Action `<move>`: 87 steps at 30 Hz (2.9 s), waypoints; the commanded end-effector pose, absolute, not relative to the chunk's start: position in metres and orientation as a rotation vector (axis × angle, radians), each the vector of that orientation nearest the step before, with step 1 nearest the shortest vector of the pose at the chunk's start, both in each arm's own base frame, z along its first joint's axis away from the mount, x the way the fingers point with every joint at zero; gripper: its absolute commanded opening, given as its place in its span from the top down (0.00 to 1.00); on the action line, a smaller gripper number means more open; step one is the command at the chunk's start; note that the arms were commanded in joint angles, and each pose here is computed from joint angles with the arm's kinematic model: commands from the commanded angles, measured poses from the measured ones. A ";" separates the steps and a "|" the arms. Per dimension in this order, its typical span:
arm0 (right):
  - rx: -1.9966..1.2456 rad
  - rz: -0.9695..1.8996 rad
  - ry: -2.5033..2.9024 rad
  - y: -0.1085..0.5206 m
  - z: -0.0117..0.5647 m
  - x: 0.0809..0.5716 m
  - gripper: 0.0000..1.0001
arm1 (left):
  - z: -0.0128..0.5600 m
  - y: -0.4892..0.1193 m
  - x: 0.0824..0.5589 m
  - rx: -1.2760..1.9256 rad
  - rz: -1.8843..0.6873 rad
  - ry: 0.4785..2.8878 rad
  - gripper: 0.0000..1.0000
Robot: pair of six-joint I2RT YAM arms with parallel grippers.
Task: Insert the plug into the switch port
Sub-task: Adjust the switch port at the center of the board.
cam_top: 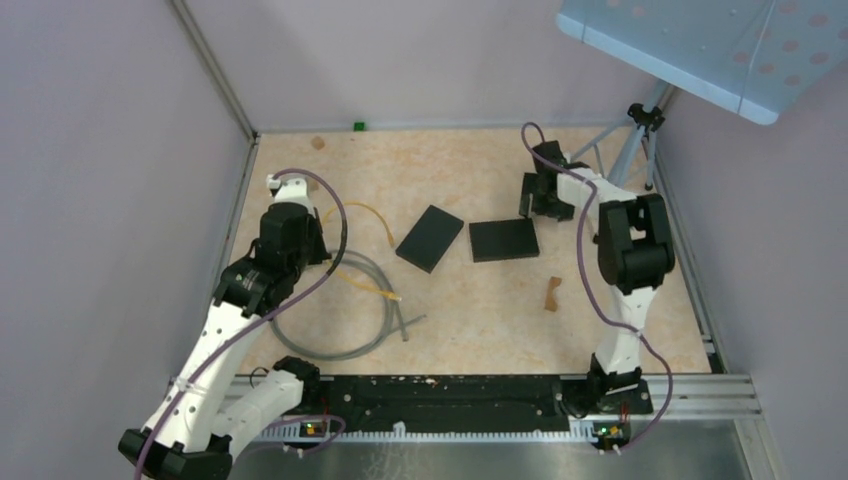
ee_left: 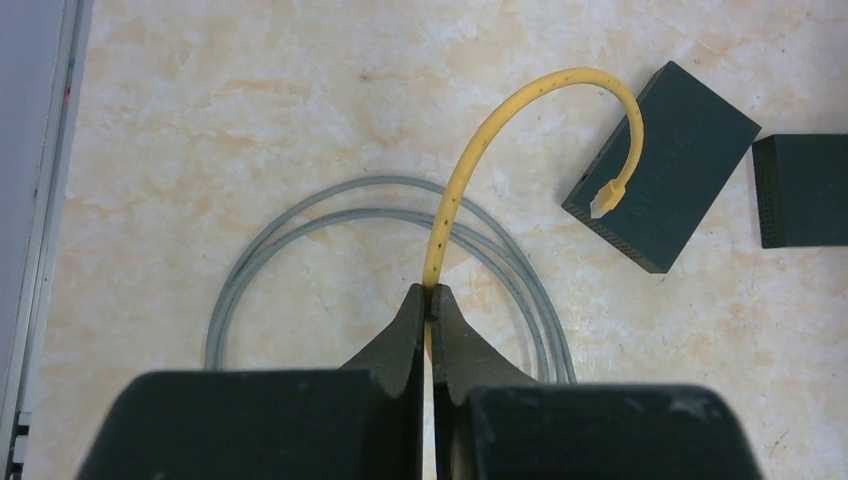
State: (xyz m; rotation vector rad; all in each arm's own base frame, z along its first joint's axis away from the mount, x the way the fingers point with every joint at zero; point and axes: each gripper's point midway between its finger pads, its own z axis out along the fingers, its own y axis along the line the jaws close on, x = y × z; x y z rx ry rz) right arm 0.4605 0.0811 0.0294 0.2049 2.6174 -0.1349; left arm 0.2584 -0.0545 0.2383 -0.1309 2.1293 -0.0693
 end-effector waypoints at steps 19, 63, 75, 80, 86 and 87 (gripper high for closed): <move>-0.257 0.419 2.277 0.211 0.160 0.316 0.22 | 0.250 -0.051 0.252 -0.175 -0.093 2.082 0.99; -0.189 0.145 2.509 0.256 0.024 0.409 0.07 | 0.268 -0.040 0.241 -0.193 -0.064 2.048 0.98; -0.055 0.125 2.391 0.211 0.123 0.423 0.07 | 0.270 -0.033 0.237 -0.192 -0.029 2.040 0.97; 0.115 0.062 2.439 0.147 0.113 0.394 0.07 | 0.270 -0.035 0.237 -0.190 -0.044 2.038 0.97; 0.310 -0.041 2.482 0.073 0.084 0.362 0.07 | 0.268 -0.038 0.238 -0.178 -0.054 2.044 0.98; 0.328 -0.070 2.482 0.065 0.082 0.357 0.07 | 0.268 -0.039 0.239 -0.175 -0.058 2.046 0.98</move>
